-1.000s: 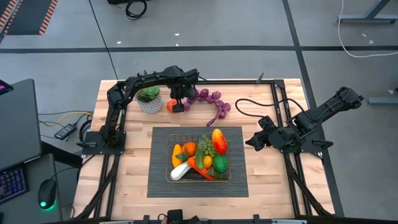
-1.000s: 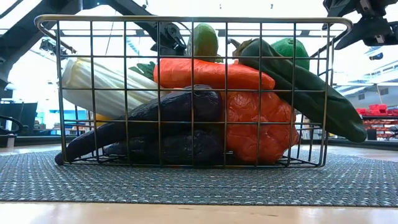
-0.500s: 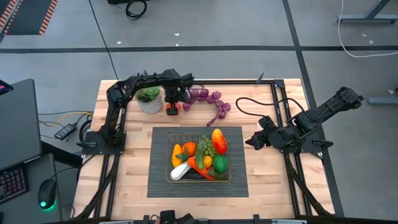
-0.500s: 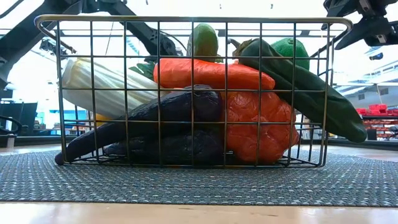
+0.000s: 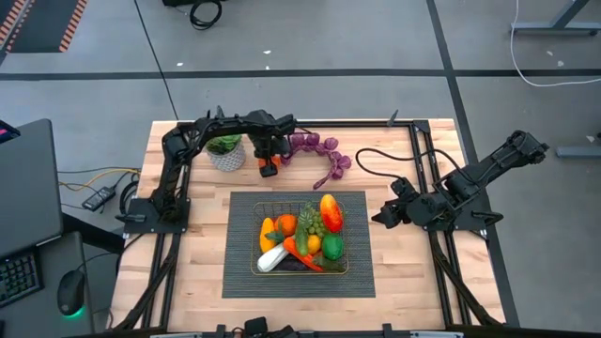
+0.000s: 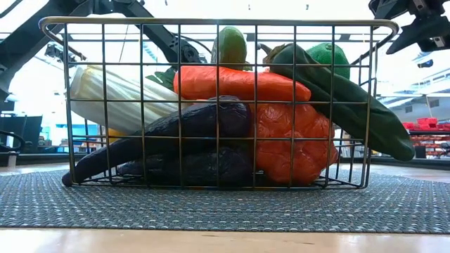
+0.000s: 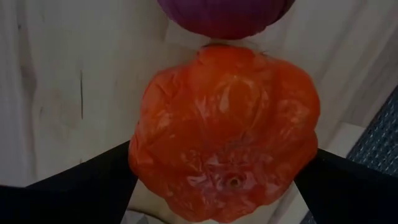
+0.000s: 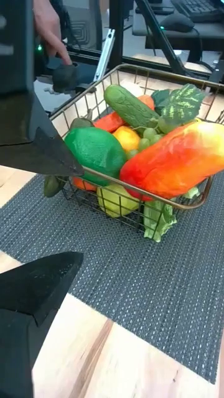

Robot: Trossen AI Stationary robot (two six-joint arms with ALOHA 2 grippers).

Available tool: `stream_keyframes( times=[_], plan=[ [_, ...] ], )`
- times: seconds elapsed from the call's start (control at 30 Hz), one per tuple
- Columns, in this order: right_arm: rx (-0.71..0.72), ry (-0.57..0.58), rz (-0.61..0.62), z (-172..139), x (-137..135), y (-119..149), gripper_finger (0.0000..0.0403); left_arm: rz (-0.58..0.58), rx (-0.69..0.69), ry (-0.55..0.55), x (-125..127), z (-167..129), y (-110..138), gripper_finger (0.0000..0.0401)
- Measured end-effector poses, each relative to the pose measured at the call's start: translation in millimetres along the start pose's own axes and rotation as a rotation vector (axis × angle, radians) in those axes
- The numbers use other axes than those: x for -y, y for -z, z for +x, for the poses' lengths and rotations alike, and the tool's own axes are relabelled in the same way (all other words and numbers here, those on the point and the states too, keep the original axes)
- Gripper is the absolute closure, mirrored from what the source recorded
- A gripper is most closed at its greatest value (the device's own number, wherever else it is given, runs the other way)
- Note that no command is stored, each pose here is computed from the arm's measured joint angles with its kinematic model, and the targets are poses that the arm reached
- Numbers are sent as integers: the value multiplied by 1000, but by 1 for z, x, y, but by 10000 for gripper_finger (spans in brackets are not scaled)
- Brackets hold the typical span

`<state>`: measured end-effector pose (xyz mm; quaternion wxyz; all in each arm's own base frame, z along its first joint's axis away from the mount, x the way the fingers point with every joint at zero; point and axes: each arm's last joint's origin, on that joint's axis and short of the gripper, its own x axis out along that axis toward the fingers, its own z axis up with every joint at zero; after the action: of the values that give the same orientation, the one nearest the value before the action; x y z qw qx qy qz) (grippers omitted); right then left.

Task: Build produce basket
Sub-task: Put the orange pumpkin into the gold wire basket

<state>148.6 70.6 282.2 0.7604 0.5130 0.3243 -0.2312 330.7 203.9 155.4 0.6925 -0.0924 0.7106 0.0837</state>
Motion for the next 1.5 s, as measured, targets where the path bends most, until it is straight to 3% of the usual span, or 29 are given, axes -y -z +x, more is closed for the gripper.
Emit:
stream_keyframes(
  times=[0.23,0.43,0.57,0.77,1.1,1.5],
  plan=[
    [-8,-1,22,0,0,0,186,-4,-30,10,1,0,3,12],
    [-3,0,10,0,0,0,186,-62,-80,20,4,-14,14,57],
    [17,1,-20,0,0,0,186,-135,-22,4,9,-42,22,76],
    [20,10,-77,0,1,-1,186,-236,154,-25,27,-102,36,72],
    [17,10,-157,0,1,-1,186,-361,369,45,100,-172,56,72],
    [-35,-7,-237,0,0,1,186,-383,506,261,212,-215,63,72]
  ],
)
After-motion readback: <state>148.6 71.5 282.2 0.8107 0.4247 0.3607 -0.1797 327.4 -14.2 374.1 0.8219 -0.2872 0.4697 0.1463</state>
